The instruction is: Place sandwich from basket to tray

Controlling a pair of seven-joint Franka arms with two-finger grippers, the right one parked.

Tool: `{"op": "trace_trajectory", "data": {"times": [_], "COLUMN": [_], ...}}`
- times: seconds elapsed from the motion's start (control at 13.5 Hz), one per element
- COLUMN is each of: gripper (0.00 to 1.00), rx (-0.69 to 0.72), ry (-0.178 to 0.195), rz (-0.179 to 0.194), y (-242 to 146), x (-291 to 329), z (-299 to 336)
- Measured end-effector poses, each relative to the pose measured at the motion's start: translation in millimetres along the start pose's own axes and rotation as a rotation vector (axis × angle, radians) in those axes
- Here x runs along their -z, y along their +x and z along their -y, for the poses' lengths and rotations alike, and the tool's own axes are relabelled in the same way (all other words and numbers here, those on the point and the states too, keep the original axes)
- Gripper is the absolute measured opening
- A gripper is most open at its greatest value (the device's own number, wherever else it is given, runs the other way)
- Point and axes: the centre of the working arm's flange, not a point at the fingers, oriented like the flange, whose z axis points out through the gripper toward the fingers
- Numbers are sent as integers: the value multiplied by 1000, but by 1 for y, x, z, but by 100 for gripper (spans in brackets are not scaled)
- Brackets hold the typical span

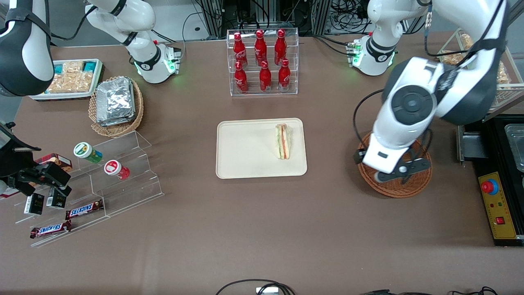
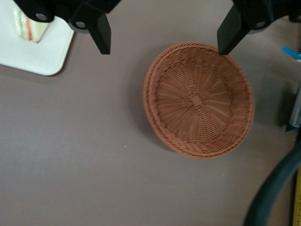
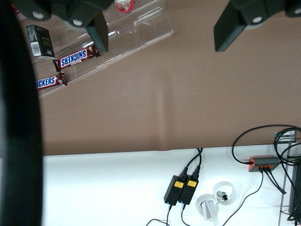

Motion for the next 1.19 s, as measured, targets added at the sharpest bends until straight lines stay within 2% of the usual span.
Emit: {"op": "trace_trajectory", "data": {"times": [0.45, 0.74, 1.19], "gripper": [100, 100, 100], "rx": [-112, -178, -371], "ry": [-48, -83, -105], "rz": [61, 92, 53], "y": [10, -4, -17], "x": [41, 70, 93], "z": [110, 182, 218]}}
